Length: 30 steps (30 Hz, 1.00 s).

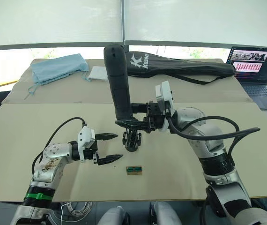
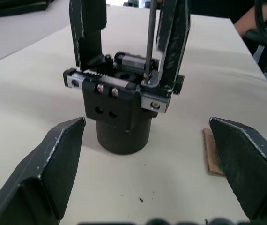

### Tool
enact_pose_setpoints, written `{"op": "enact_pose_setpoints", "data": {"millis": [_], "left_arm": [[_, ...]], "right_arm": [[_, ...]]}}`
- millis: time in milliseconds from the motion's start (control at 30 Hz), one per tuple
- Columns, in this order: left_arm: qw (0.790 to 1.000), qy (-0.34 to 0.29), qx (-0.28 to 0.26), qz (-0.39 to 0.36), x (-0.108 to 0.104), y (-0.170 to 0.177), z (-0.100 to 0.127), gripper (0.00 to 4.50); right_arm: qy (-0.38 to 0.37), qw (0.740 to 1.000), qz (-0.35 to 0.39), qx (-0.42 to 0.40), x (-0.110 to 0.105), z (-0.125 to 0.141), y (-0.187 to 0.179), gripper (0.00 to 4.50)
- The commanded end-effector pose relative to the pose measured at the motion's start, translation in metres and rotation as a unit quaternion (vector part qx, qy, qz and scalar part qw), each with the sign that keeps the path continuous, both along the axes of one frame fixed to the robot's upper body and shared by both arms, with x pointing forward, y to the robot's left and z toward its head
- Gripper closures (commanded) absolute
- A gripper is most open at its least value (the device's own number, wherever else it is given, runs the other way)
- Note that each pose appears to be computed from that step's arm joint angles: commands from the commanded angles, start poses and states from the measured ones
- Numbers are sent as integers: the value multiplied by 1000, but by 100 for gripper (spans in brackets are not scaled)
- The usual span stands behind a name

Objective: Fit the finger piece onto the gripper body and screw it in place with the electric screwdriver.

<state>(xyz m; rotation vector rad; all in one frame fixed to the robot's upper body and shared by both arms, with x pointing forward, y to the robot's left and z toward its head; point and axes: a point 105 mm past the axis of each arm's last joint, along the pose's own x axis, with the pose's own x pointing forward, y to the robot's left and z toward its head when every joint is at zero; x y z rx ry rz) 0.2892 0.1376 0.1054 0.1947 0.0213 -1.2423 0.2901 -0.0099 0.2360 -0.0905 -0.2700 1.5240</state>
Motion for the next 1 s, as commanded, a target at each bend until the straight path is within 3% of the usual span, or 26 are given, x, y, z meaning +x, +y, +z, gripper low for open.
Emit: {"op": "enact_pose_setpoints", "data": {"millis": [33,1000], "left_arm": [[1000,-14,8,3,4,-5,-1,0],[999,-4,25,-24,35,-43,-28,0]], "right_arm": [[-36,999,10,23,-8,16,0,258],[-35,999,8,9,-7,10,2,258]]}}
